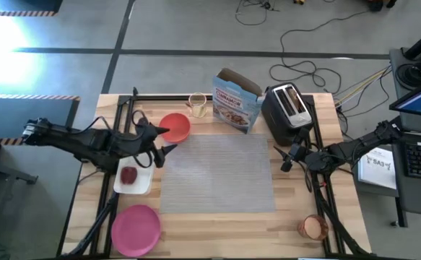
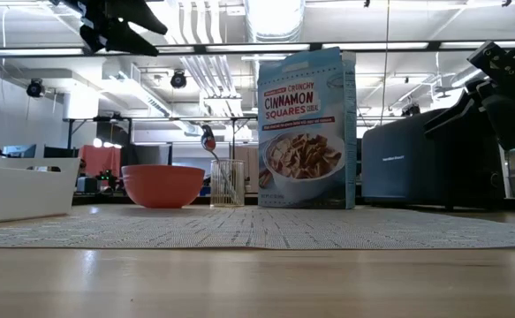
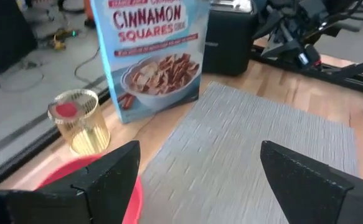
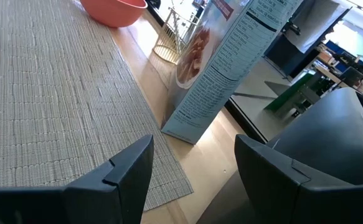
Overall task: Arrange a breakfast setting
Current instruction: Put the orange bowl on the grey table mat
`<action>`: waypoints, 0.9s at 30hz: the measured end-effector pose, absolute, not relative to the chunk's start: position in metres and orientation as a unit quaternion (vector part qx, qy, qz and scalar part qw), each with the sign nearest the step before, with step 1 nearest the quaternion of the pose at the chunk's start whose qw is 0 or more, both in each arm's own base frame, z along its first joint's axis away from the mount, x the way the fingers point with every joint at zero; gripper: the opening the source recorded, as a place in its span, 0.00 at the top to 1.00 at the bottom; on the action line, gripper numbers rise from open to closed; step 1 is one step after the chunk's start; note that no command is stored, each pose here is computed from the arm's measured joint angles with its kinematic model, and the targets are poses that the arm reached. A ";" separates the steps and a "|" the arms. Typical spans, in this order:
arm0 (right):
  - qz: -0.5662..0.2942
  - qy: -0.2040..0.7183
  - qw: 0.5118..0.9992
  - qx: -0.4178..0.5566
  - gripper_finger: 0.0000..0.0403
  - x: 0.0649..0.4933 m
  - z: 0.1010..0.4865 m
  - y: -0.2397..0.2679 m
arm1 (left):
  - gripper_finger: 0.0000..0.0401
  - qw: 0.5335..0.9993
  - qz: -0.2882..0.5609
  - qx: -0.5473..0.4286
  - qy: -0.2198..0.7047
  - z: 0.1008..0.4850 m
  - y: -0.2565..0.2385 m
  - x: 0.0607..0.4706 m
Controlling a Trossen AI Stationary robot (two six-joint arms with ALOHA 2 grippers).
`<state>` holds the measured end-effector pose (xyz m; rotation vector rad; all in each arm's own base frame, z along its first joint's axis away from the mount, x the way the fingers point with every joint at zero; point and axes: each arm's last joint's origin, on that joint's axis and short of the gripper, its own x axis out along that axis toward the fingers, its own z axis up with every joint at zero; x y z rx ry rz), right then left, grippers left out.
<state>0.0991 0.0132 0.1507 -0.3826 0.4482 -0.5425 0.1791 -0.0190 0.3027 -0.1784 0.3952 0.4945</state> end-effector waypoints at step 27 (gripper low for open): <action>-0.264 0.218 0.921 -0.186 0.47 0.099 0.151 0.013 | 0.21 0.907 0.231 -0.131 0.326 0.288 -0.012 0.176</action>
